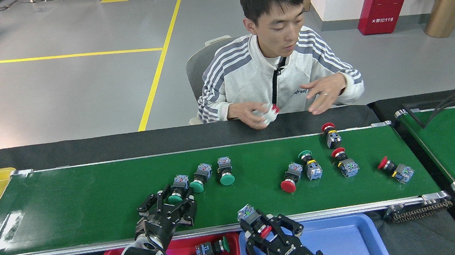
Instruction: Pick switch part from conveyor to tray
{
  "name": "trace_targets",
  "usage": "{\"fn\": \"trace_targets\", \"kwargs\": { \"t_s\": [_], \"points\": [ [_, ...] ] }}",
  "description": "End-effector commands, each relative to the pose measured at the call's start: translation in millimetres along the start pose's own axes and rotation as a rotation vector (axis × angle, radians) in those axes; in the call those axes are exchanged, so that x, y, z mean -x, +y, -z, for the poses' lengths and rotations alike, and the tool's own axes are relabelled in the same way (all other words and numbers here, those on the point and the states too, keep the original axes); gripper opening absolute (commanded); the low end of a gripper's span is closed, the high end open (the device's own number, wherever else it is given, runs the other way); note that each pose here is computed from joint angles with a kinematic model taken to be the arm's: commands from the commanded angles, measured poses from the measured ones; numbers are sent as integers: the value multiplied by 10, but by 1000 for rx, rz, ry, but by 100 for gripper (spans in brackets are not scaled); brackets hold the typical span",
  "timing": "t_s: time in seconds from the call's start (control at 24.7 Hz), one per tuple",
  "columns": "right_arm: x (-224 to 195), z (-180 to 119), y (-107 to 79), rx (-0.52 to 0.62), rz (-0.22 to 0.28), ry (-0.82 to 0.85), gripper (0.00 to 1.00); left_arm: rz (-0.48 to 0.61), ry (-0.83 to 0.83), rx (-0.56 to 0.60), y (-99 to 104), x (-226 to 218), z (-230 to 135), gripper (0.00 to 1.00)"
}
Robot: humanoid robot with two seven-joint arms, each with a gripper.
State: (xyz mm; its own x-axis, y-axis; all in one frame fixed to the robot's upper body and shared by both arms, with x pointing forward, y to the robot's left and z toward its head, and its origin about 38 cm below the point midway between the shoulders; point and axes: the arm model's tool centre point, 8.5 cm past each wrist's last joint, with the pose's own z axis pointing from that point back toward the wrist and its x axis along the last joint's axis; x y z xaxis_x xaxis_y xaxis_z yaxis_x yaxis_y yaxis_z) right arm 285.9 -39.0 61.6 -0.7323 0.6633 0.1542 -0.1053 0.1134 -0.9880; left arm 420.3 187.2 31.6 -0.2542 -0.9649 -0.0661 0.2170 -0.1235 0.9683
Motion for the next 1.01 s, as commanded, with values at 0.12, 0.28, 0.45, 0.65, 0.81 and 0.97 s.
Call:
{"fn": "trace_targets", "kwargs": {
  "t_s": [0.12,0.28,0.45,0.65,0.81,0.97],
  "points": [
    [-341,67,45,-14,5,-96,99,19,-93,-67,109,-18,-204,3],
    [-343,56,28,-13,8,-92,99,144,-254,-116,170,84,-812,8],
    [300,-226,-139,37,-7,126,99,102,-296,-111,-8,278,-1448,37],
    [1218,-1237,-23,93,53,676,99,35,-235,-71,-225,403,-1675,100],
    [1385,-1416,-27,100,31,869,99,-3,-173,-74,-272,509,-1758,100],
    [1278,-1042,-123,96,-18,798,99,-43,-5,-75,-301,724,-1808,100]
  ]
}}
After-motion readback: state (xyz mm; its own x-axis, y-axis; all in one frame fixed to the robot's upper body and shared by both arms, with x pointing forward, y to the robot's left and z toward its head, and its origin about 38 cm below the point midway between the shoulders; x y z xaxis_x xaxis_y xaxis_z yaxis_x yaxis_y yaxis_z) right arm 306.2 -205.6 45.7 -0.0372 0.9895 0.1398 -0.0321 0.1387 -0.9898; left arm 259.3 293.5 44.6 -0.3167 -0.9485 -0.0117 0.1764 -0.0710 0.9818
